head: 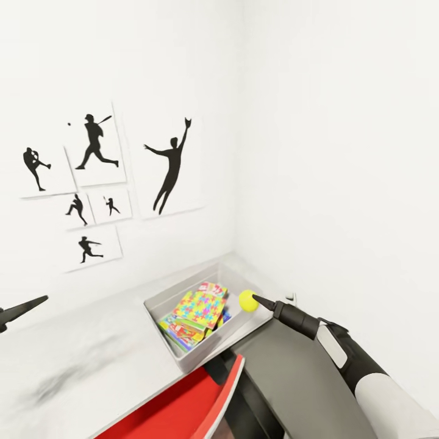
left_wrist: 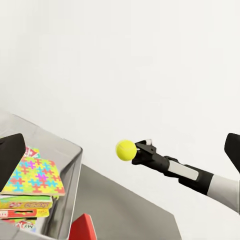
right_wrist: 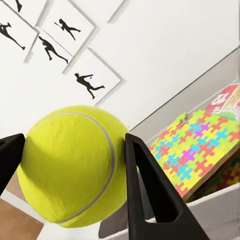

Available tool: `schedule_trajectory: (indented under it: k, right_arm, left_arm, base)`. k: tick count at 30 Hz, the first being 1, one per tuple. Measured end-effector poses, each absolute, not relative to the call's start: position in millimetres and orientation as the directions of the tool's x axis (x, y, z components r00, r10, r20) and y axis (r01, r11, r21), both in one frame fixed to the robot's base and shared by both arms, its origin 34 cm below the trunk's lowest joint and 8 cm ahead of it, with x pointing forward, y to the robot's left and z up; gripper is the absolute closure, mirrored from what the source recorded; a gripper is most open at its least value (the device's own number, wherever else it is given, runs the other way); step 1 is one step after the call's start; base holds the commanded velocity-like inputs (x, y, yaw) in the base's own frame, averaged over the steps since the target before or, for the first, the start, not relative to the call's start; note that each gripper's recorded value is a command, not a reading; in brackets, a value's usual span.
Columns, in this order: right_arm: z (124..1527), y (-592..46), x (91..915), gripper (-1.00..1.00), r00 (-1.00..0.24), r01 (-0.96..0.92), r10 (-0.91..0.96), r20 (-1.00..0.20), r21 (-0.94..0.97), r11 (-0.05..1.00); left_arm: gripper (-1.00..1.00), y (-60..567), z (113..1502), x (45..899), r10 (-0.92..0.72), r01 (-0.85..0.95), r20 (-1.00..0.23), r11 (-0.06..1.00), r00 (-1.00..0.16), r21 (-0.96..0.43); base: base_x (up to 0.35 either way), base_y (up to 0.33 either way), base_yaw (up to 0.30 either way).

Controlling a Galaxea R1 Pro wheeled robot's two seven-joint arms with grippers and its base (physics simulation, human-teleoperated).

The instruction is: Put all the toys in the child's room - the three board games (two on the bed and one on the table), the two jigsaw puzzles on the table, and the tennis ball on the table - inside the toy box on the table in the child's room.

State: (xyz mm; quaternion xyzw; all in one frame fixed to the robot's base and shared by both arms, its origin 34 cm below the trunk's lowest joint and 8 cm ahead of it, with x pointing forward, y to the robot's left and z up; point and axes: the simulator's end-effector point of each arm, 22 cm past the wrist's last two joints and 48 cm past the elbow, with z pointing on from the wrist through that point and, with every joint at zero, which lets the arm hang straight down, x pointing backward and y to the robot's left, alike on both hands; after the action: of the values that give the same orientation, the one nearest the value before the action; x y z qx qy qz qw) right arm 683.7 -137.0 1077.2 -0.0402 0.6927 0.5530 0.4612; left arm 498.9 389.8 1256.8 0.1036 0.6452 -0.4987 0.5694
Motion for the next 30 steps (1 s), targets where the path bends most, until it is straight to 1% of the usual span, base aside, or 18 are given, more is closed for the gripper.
schedule_trajectory:
  k: [5,12,30]
  right_arm:
    - [1076.8,-137.5,683.7,1.00,-0.572,-0.565,0.454,-0.684,0.729,0.386]
    - [1077.7,-138.5,683.8,1.00,-0.570,-0.566,0.457,-0.683,0.730,0.383]
    - [1080.0,-139.0,684.1,1.00,-0.559,-0.575,0.460,-0.689,0.723,0.383]
  left_arm:
    - [-1.00,385.5,1254.7,499.8,-0.425,0.705,-0.839,0.475,-0.340,-0.526]
    - [-1.00,385.2,1254.5,499.9,-0.423,0.705,-0.840,0.475,-0.341,-0.526]
    - [-1.00,385.3,1254.6,499.9,-0.422,0.705,-0.840,0.476,-0.341,-0.525]
  base:
    - [0.033,0.017,0.000]
    - [0.027,0.157,0.000]
    - [0.002,0.007,0.000]
